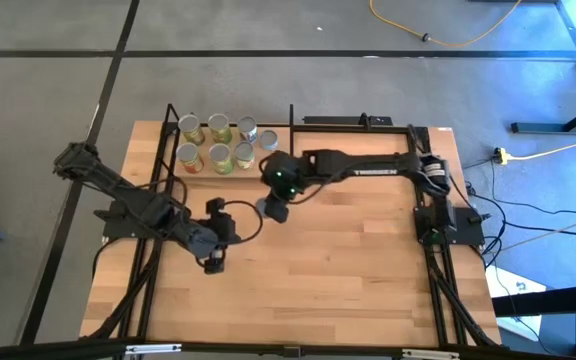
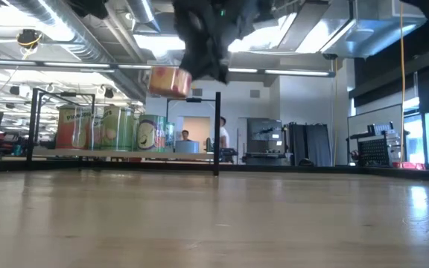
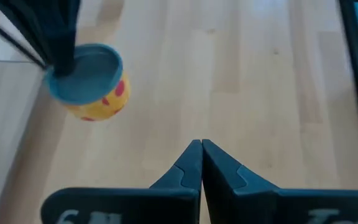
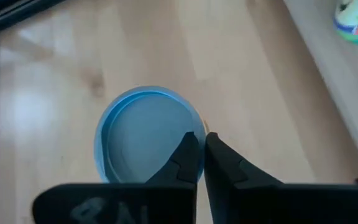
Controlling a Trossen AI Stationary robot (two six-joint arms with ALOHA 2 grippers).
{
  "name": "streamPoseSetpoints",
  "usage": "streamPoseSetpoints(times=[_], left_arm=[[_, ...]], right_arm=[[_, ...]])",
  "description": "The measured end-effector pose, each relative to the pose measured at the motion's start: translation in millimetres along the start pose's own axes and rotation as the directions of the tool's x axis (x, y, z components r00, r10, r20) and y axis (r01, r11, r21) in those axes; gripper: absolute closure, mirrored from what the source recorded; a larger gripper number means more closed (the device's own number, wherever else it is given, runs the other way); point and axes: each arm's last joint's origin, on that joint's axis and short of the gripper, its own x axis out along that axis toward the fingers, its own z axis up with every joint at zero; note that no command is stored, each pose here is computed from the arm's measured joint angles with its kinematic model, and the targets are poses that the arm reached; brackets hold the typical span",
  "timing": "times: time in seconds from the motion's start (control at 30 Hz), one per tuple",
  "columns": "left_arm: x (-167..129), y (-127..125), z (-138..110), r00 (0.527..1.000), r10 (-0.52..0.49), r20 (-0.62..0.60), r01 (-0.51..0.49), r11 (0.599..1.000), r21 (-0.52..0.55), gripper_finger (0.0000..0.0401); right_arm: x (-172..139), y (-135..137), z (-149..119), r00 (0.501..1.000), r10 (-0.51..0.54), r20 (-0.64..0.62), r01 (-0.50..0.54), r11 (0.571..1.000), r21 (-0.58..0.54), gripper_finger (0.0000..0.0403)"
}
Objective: Pick and place cans onto a shelf
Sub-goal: Put the canned pineapple rings on the shelf
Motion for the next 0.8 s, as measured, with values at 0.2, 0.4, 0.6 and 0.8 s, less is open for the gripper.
streamPoseSetpoints(times=[0.2,0.4,0.6,0.8], left_arm=[[3.5,11.0,3.1,0.999,0.044,-0.01,-0.044,0.999,-0.005,0.0401],[8.8,22.2,6.2,0.994,0.11,-0.017,-0.111,0.993,-0.031,0.0399],[13.0,36.7,11.3,0.986,0.168,-0.015,-0.169,0.983,-0.079,0.0372],[19.1,48.2,14.9,0.979,0.204,-0.029,-0.205,0.978,-0.035,0.0357]], right_arm=[[15.1,-25.1,2.2,0.999,-0.01,-0.035,0.01,1.0,0.003,0.0391],[13.3,-30.9,3.9,0.999,-0.005,-0.034,0.005,1.0,-0.024,0.0391],[13.3,-30.6,3.7,0.999,-0.004,-0.035,0.003,0.999,-0.037,0.0391],[13.2,-30.4,3.4,0.999,0.0,-0.038,-0.001,0.999,-0.038,0.0391]])
